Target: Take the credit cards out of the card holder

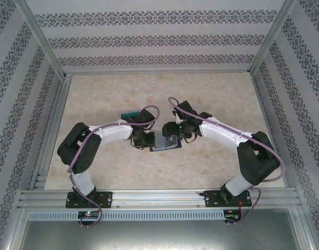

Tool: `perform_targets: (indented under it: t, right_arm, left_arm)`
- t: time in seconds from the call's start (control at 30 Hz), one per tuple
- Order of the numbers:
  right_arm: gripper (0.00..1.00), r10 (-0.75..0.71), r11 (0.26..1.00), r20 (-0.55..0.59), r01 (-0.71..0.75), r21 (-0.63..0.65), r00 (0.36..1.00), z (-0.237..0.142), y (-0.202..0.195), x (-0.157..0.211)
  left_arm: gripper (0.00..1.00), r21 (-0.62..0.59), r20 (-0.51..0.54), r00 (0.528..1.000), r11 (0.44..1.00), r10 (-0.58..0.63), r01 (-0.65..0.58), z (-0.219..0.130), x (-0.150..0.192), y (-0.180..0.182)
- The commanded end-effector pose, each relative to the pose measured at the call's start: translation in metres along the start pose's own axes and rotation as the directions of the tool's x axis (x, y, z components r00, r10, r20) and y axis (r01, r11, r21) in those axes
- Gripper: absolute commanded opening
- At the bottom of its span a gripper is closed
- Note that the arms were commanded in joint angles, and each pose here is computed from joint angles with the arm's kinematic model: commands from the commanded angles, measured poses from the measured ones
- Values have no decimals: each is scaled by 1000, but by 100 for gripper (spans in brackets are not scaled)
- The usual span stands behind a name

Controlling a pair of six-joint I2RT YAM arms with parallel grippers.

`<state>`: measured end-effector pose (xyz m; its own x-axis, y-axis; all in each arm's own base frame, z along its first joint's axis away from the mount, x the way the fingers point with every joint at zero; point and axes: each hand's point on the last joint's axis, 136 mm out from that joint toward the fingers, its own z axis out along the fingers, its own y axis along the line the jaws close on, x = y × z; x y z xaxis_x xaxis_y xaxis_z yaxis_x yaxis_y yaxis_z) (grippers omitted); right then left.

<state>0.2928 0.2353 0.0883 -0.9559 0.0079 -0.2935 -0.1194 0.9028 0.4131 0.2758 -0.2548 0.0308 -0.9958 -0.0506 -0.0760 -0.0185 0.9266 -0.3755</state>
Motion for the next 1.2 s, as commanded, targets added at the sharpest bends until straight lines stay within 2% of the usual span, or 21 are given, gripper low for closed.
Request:
perform_targets:
  t: [0.0,0.13,0.27,0.43,0.73,1.17]
  right_arm:
    - [58,-4,999,12,4,42,1000,-5,-9,0]
    - [35,-10,999,-8,11,43,1000,4,-7,1]
    - [25,-19,995,-32,22,95,999,12,-16,7]
    - [22,-12,987,-58,21,161,998,21,-34,17]
    - [20,-1,980,-118,25,199,993,40,-50,35]
    - [19,15,991,-151,6,133,988,56,-41,40]
  left_arm:
    - [14,-43,28,1000,999,10,-9,-28,0,8]
    - [13,-15,57,998,1000,4,-4,-44,-6,-3]
    - [13,50,83,997,999,3,-8,-54,-16,-21]
    - [13,144,58,998,990,-21,13,-42,-21,-42]
    - [13,186,29,999,982,-39,33,-24,-28,-55]
    - [15,229,-13,997,971,-72,73,2,-32,-67]
